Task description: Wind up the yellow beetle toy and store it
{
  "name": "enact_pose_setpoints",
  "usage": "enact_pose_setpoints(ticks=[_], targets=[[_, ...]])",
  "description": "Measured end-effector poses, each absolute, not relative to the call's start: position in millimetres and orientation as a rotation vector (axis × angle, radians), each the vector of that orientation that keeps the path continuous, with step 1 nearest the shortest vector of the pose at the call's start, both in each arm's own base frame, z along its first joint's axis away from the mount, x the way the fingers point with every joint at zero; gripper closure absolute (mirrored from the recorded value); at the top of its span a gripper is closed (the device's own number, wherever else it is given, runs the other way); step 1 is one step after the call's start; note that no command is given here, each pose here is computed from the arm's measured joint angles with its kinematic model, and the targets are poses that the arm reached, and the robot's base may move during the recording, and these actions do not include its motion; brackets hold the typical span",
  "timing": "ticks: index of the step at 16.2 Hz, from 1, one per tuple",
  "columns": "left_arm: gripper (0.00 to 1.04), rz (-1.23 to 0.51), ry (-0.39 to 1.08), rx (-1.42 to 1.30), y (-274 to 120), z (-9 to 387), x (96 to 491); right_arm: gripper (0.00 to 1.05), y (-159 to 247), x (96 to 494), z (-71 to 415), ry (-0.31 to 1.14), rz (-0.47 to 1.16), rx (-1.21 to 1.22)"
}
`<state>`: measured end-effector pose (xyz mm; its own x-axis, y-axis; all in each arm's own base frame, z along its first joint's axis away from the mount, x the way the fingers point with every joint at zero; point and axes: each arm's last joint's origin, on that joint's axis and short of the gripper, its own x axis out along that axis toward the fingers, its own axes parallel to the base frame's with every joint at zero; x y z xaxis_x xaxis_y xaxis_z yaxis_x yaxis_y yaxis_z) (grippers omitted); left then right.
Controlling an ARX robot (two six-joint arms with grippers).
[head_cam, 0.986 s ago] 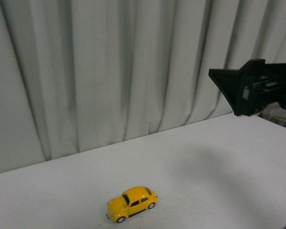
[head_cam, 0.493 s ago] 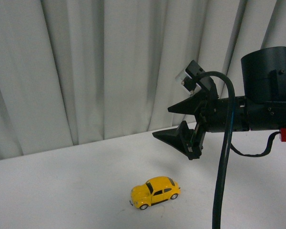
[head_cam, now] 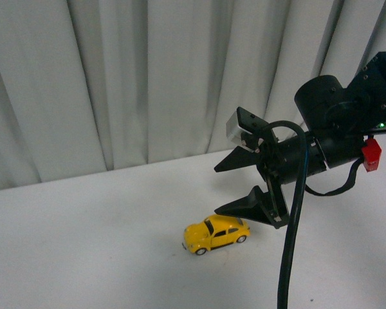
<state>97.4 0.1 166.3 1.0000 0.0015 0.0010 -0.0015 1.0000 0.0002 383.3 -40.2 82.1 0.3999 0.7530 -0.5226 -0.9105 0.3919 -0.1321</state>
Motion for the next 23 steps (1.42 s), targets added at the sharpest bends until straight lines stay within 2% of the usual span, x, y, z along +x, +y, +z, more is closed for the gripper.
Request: enact_pose_setpoints(ticks=[3, 13, 14, 19, 23], targets=[[0.07, 0.001, -0.001, 0.000, 0.1, 166.3, 97.4, 0.07, -37.8, 384.9, 61.8, 0.492, 1.178, -0.511], [0.07, 0.001, -0.001, 0.000, 0.1, 166.3, 97.4, 0.07, -13.9, 407.6, 47.7, 0.495, 1.329, -0.685], [0.07, 0.001, -0.001, 0.000, 0.1, 166.3, 97.4, 0.12, -13.3, 408.1, 48.3, 0.499, 1.335, -0.691], [0.07, 0.001, -0.001, 0.000, 0.1, 166.3, 97.4, 0.62, -9.1, 406.3, 50.7, 0.546, 1.376, -0.701], [0.07, 0.001, -0.001, 0.000, 0.1, 166.3, 97.4, 0.64, -9.7, 406.3, 51.5, 0.555, 1.380, -0.700]])
